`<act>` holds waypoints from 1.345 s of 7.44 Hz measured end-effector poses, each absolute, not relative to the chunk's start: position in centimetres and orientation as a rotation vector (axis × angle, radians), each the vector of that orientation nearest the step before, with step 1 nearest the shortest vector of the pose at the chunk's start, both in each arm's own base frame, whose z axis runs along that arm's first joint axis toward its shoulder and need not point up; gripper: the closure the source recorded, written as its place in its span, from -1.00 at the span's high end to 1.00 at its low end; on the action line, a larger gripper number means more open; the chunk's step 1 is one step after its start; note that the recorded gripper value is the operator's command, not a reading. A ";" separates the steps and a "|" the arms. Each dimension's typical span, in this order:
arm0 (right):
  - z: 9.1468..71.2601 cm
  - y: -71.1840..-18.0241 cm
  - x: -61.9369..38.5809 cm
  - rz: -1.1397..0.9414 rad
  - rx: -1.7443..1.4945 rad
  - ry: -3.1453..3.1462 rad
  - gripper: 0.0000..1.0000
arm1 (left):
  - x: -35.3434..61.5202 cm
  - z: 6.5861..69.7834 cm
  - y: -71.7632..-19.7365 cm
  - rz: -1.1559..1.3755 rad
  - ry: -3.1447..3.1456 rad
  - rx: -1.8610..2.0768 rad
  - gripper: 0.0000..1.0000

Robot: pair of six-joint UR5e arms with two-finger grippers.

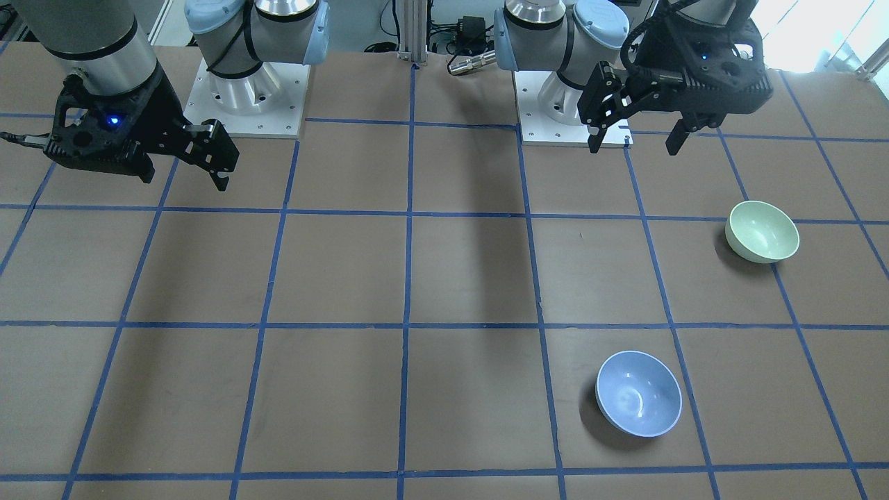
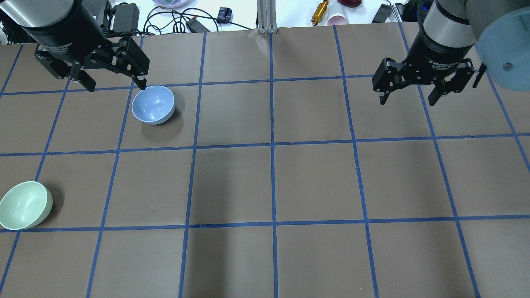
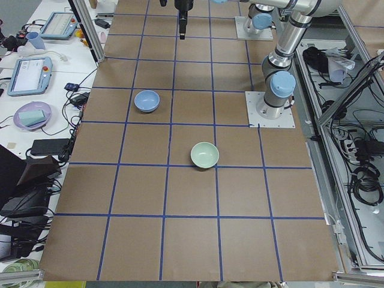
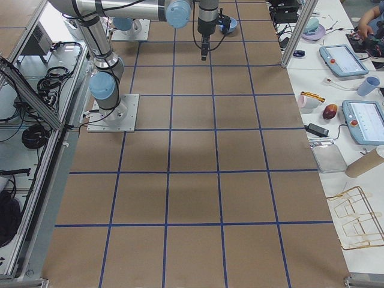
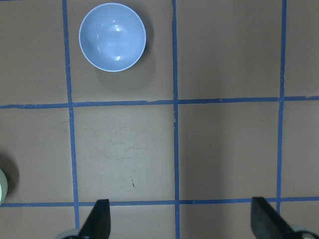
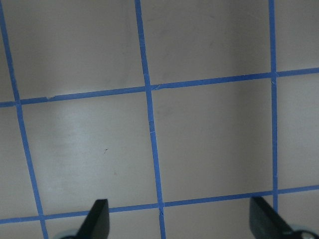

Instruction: Stack green bowl on blue bowl

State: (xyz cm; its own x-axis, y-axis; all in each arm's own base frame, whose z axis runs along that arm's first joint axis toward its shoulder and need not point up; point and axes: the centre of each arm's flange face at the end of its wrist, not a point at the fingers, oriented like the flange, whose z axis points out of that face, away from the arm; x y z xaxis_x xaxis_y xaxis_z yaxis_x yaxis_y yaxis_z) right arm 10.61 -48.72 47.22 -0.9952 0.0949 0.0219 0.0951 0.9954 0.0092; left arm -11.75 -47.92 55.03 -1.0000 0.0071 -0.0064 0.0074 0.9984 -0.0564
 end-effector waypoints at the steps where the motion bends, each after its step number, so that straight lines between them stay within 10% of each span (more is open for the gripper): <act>1: 47.2 -48.7 10.6 -0.016 -0.148 -3.117 1.00 | -11.5 55.0 -47.9 -0.085 3.133 0.011 1.00; 10: 47.2 -48.7 10.6 -0.016 -0.148 -3.117 1.00 | 10.7 49.0 -48.1 0.056 3.157 -0.005 1.00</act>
